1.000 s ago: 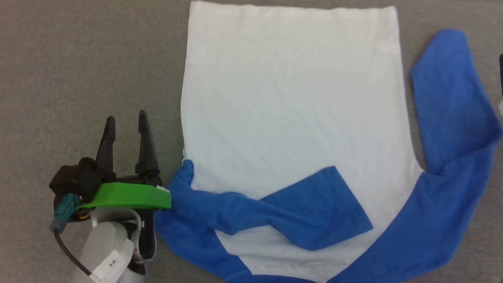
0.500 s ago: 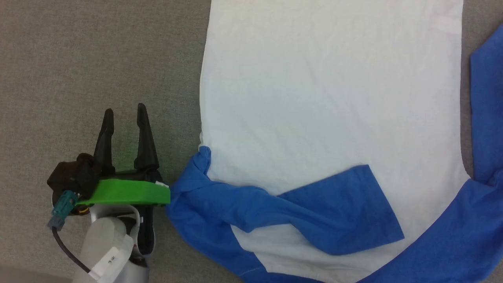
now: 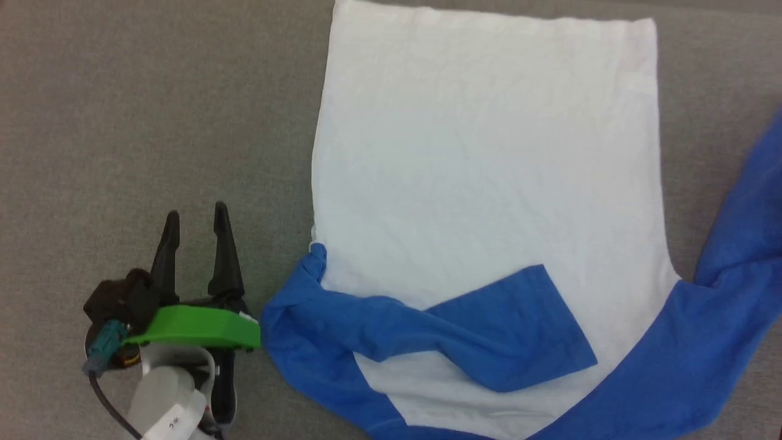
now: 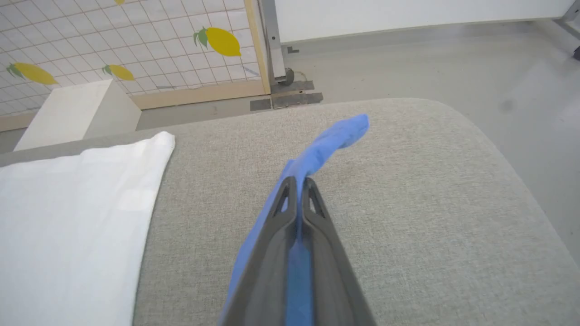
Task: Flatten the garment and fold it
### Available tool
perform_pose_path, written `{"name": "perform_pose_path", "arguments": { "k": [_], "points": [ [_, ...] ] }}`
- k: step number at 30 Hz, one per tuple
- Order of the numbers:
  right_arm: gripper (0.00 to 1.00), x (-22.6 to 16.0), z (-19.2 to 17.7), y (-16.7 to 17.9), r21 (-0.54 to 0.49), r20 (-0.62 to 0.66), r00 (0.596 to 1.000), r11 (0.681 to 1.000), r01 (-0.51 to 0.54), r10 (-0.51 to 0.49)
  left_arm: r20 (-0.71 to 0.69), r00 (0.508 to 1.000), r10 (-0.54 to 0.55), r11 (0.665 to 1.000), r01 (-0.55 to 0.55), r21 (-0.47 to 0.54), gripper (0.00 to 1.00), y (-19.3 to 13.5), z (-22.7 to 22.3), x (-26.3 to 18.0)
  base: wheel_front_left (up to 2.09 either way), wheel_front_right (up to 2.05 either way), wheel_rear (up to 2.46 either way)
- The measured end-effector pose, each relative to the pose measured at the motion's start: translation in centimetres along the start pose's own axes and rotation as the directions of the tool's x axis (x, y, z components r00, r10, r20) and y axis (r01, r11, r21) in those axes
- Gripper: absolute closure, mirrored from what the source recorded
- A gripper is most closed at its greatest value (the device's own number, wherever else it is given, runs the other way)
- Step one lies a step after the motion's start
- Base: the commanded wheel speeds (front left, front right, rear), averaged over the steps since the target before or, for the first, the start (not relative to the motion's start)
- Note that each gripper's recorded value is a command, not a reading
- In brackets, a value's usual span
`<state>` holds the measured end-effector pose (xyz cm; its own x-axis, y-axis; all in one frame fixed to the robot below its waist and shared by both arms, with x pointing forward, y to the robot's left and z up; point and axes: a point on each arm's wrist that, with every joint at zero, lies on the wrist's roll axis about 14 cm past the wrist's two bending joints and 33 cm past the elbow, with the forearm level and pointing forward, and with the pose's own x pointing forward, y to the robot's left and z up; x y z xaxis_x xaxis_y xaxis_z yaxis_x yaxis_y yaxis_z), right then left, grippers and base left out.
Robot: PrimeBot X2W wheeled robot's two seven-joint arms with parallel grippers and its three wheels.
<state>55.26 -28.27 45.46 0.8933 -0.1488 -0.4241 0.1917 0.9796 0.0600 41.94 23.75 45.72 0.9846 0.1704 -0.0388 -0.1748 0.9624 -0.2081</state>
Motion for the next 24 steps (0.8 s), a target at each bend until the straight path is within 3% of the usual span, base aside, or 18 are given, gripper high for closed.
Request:
{"name": "perform_pose_path", "arguments": {
  "k": [7,14,18,24],
  "points": [
    [1.0,-7.9,4.2,1.2,-0.05,0.18,0.982,0.998,-0.042,0.05,0.026,1.0,-0.012,1.0,0.012,-0.022,0.0,-0.2,1.4,-2.2,0.0,0.0,0.0],
    [1.0,-16.1,7.0,7.2,-0.128,0.294,0.924,0.968,-0.214,0.243,0.065,0.997,-0.05,0.998,0.052,-0.039,0.0,-1.5,2.8,-3.1,0.0,0.0,0.0],
    [1.0,-19.1,6.2,11.9,-0.19,0.27,0.882,0.92,-0.344,0.385,0.081,0.994,-0.078,0.996,0.082,-0.045,0.0,-2.4,3.4,-3.3,0.0,0.0,0.0],
    [1.0,-21.3,0.7,19.8,-0.247,0.101,0.792,0.786,-0.566,0.602,0.081,0.994,-0.077,0.996,0.081,-0.045,0.0,-2.3,3.5,-3.5,0.0,0.0,0.0]
  ]
}}
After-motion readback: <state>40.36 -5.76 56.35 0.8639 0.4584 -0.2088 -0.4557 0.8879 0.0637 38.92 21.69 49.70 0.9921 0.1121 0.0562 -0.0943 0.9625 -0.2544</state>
